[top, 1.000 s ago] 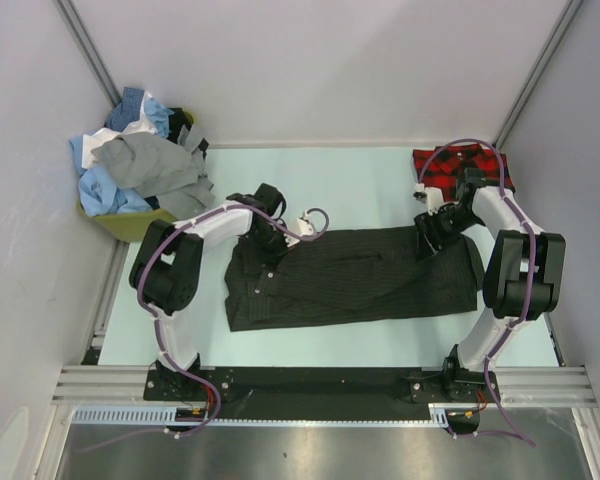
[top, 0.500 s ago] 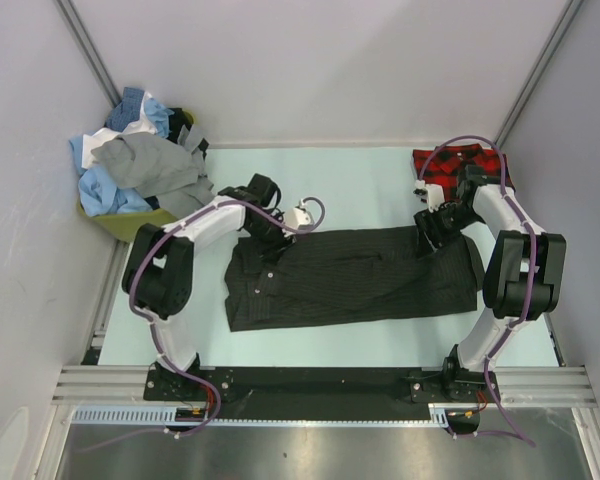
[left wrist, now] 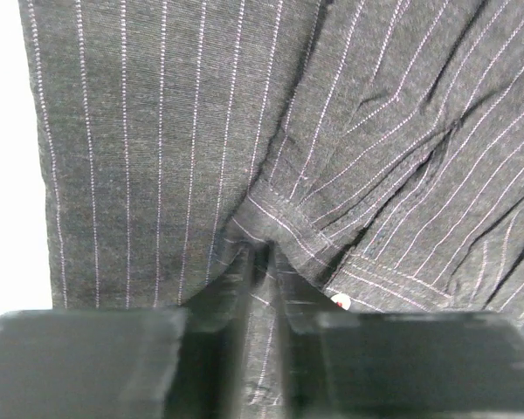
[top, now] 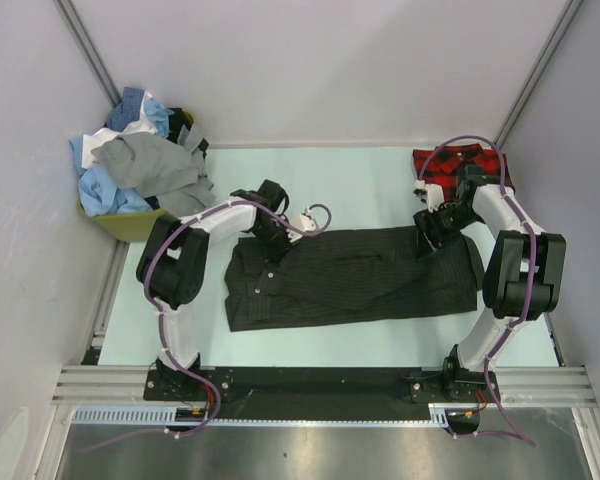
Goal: Fold and stack the long sleeve shirts
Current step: Fold the shirt
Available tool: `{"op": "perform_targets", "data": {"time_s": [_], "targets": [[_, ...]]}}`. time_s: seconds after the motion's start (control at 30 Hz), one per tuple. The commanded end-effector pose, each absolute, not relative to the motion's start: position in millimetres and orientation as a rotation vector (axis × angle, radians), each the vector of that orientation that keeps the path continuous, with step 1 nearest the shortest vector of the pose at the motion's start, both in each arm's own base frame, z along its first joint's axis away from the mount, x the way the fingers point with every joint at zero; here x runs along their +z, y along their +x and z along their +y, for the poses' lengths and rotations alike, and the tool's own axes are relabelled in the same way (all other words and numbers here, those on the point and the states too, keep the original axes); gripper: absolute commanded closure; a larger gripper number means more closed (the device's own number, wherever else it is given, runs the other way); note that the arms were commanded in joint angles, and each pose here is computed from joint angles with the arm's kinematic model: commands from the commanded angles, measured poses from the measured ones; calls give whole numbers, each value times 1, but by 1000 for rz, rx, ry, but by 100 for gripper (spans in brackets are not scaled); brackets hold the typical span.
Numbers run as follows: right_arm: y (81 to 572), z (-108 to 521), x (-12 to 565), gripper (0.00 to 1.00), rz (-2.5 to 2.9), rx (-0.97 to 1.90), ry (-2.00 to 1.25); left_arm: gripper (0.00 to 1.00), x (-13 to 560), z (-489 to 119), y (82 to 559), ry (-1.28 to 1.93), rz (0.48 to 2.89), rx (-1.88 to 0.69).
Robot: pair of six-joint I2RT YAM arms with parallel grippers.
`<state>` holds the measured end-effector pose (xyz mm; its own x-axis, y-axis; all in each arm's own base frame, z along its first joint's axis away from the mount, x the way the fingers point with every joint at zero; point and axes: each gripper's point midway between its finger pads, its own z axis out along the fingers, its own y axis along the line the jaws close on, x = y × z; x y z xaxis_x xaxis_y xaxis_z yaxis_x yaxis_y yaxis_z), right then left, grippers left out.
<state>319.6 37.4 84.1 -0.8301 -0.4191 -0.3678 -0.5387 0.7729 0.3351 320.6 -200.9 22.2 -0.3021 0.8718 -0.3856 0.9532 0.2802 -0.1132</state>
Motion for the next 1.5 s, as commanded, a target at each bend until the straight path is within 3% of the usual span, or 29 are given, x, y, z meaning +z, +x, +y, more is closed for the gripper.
{"op": "perform_targets", "data": {"time_s": [0.0, 0.1, 0.33, 0.63, 0.73, 0.77, 0.87, 0.93, 1.07, 1.27, 1.37, 1.47], "targets": [[327, 38, 90, 37, 2676, 621, -752, 92, 40, -205, 323, 1671, 2265, -470], [327, 38, 91, 37, 2676, 621, -752, 100, 55, -202, 324, 1655, 2247, -464], [327, 38, 93, 34, 2667, 620, -760, 100, 73, -173, 326, 1597, 2283, -439], [337, 31, 103, 26, 2650, 552, -745, 98, 49, -161, 324, 1583, 2354, -424], [346, 24, 124, 23, 2610, 504, -704, 74, 55, -159, 330, 1563, 2346, -415], [346, 22, 130, 23, 2606, 498, -682, 59, 60, -160, 333, 1544, 2338, -421], [333, 9, 134, 25, 2632, 490, -598, 44, 80, -164, 357, 1476, 2287, -383], [326, -2, 129, 27, 2668, 443, -555, 42, 83, -168, 372, 1462, 2275, -359], [315, -32, 108, 34, 2753, 355, -402, 41, 63, -169, 395, 1464, 2307, -315], [322, -80, 87, 36, 2807, 144, -266, 42, 42, -172, 400, 1513, 2335, -335], [322, -95, 76, 36, 2840, 102, -225, 47, 30, -167, 389, 1556, 2375, -357], [319, -103, 68, 36, 2866, 99, -194, 58, 18, -159, 376, 1596, 2418, -358]]}}
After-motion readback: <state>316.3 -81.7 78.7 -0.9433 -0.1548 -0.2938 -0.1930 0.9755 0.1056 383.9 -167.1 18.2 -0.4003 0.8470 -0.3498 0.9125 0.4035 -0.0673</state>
